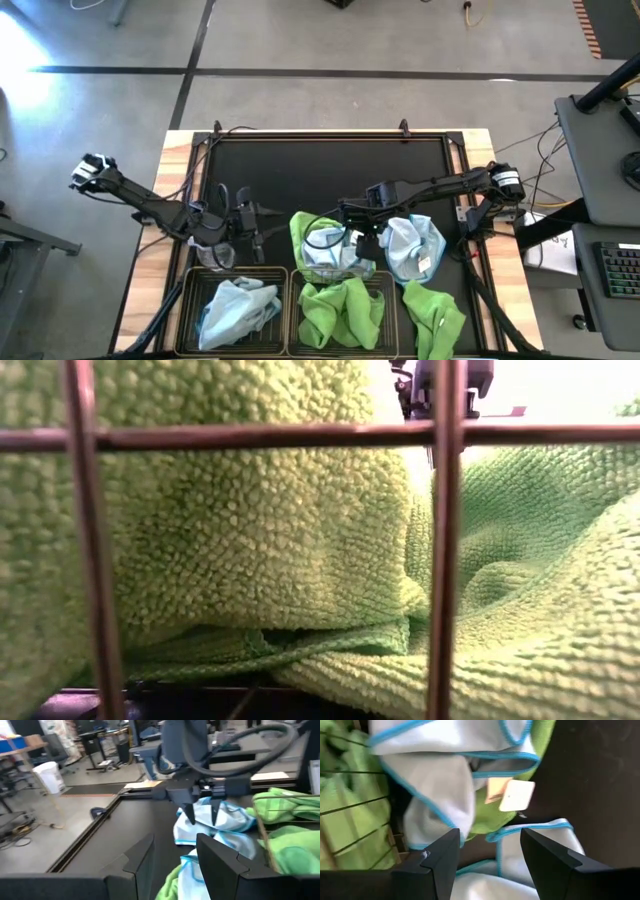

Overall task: Sort microfiber towel by color & place in baskets
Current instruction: Put the right blue towel into the left wire basket

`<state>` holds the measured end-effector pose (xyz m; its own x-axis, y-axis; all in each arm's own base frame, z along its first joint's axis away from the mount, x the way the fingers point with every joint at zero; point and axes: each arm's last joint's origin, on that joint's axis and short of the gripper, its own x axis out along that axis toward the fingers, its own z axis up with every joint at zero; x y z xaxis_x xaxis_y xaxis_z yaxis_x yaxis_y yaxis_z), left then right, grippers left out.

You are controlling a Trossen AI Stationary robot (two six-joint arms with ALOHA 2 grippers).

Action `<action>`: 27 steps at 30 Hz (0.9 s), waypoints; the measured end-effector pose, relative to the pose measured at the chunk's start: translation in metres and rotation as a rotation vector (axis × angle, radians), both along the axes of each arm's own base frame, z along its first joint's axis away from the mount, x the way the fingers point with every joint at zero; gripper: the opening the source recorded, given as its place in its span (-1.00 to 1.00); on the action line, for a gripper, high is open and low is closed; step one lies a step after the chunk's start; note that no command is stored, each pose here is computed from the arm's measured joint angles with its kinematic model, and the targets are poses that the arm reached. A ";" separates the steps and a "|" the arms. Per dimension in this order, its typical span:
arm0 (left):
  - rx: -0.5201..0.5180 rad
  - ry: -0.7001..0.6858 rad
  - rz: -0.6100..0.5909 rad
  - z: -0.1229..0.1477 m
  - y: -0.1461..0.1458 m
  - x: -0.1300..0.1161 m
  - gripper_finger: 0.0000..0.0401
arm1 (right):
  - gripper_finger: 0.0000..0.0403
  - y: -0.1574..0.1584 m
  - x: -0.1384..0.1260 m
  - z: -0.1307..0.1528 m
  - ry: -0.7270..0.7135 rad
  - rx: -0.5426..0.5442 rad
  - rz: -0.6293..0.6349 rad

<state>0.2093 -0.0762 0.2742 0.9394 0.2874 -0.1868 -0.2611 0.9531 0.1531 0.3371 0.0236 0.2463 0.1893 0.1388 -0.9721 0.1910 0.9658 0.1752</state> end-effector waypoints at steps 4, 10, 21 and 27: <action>0.023 0.041 0.009 -0.008 0.000 0.002 -0.35 | 0.02 -0.001 0.001 -0.008 0.033 -0.043 -0.008; 0.020 0.038 0.009 -0.007 0.000 0.001 -0.35 | 0.02 0.000 0.007 -0.027 0.098 -0.028 -0.004; 0.041 -0.006 0.000 0.005 0.004 -0.008 -0.35 | 0.02 0.000 0.009 -0.033 0.129 -0.023 -0.002; 0.050 -0.040 -0.004 0.015 0.008 -0.017 -0.35 | 0.02 0.000 0.009 -0.032 0.126 -0.023 -0.001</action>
<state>0.1925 -0.0681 0.2893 0.9470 0.2917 -0.1346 -0.2643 0.9456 0.1897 0.3461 0.0235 0.2140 0.0659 0.1158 -0.9911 0.2114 0.9691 0.1273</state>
